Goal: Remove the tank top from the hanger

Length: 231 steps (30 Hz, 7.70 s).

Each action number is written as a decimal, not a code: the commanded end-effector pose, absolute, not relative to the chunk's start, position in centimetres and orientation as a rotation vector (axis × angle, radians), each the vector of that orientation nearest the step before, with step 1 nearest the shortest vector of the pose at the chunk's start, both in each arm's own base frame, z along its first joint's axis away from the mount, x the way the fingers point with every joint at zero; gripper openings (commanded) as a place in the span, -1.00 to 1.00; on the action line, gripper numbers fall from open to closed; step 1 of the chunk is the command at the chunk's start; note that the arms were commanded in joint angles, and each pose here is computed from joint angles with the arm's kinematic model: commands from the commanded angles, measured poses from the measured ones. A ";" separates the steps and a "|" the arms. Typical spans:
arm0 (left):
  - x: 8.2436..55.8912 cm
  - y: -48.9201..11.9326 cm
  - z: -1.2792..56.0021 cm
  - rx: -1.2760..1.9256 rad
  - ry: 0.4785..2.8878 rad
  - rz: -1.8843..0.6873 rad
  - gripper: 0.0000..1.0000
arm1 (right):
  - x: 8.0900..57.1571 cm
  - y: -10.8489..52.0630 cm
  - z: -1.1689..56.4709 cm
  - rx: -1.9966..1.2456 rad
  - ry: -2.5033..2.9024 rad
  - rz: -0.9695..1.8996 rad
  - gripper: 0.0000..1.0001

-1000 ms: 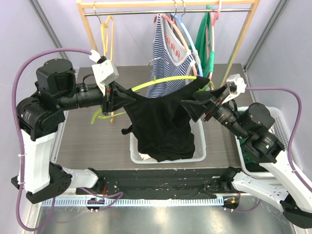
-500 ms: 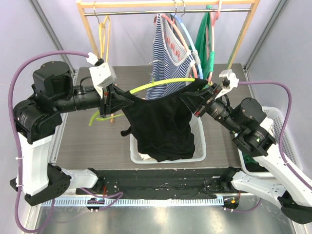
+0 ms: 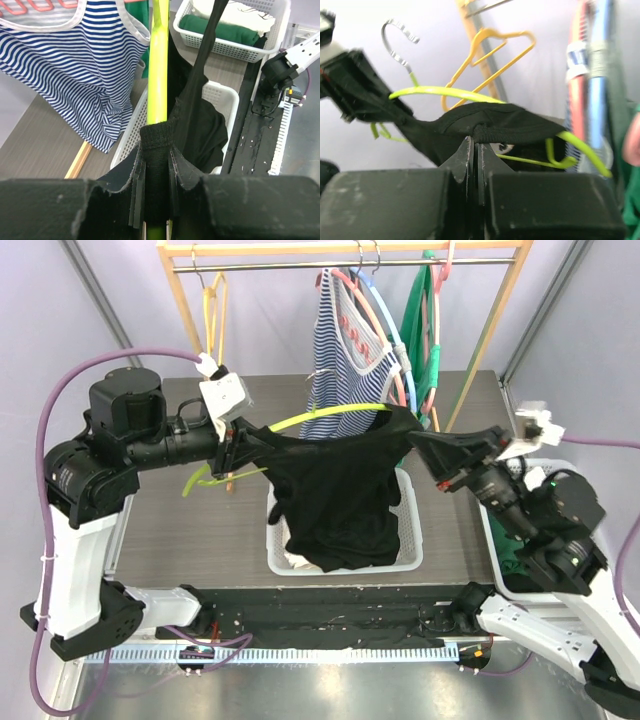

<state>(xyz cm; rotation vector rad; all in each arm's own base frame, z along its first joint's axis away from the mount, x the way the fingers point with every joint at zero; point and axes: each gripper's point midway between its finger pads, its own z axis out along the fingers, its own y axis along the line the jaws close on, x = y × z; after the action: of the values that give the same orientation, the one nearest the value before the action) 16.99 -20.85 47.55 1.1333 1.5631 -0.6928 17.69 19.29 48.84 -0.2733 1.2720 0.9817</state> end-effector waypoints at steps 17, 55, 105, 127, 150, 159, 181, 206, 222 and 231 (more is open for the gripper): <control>11.2 -18.9 51.5 1.211 1.351 -0.744 -0.99 | 24.2 7.3 44.4 0.412 1.395 0.409 -0.98; 12.8 -21.3 56.6 1.094 1.243 -0.852 -1.00 | 21.0 10.4 37.0 -0.038 1.662 0.409 0.21; 9.7 -19.0 55.0 1.171 1.247 -0.814 -1.00 | 16.0 11.7 49.0 -0.270 1.215 0.637 0.90; 7.2 -17.5 55.0 1.204 1.210 -0.799 -1.00 | 16.6 15.7 47.4 -0.480 1.313 0.663 -0.01; 6.6 -16.9 55.6 1.194 1.183 -0.774 -1.00 | 19.8 9.1 45.9 -0.139 1.401 0.382 -0.98; 6.8 -17.0 56.6 1.172 1.161 -0.775 -1.00 | 21.4 13.6 38.3 -0.225 1.590 0.466 -0.98; 18.5 -22.0 53.5 1.054 1.345 -0.708 -1.00 | 16.8 15.5 45.9 -0.481 1.485 0.641 0.64; 11.6 -23.1 48.2 1.423 1.334 -0.965 -1.00 | 12.9 23.1 48.9 -1.064 1.411 0.899 0.55; 13.4 -23.7 48.6 1.349 1.358 -0.924 -0.38 | 12.1 22.3 48.4 -1.005 1.408 0.923 -0.98; 17.0 -23.7 53.4 1.156 1.291 -0.782 0.99 | 12.3 17.8 48.9 -0.804 1.382 0.781 -0.98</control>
<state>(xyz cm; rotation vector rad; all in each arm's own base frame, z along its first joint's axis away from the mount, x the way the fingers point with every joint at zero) 15.22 -23.84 48.89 1.2890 1.4005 -0.8741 11.46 19.94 45.61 -0.9645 1.4864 0.8584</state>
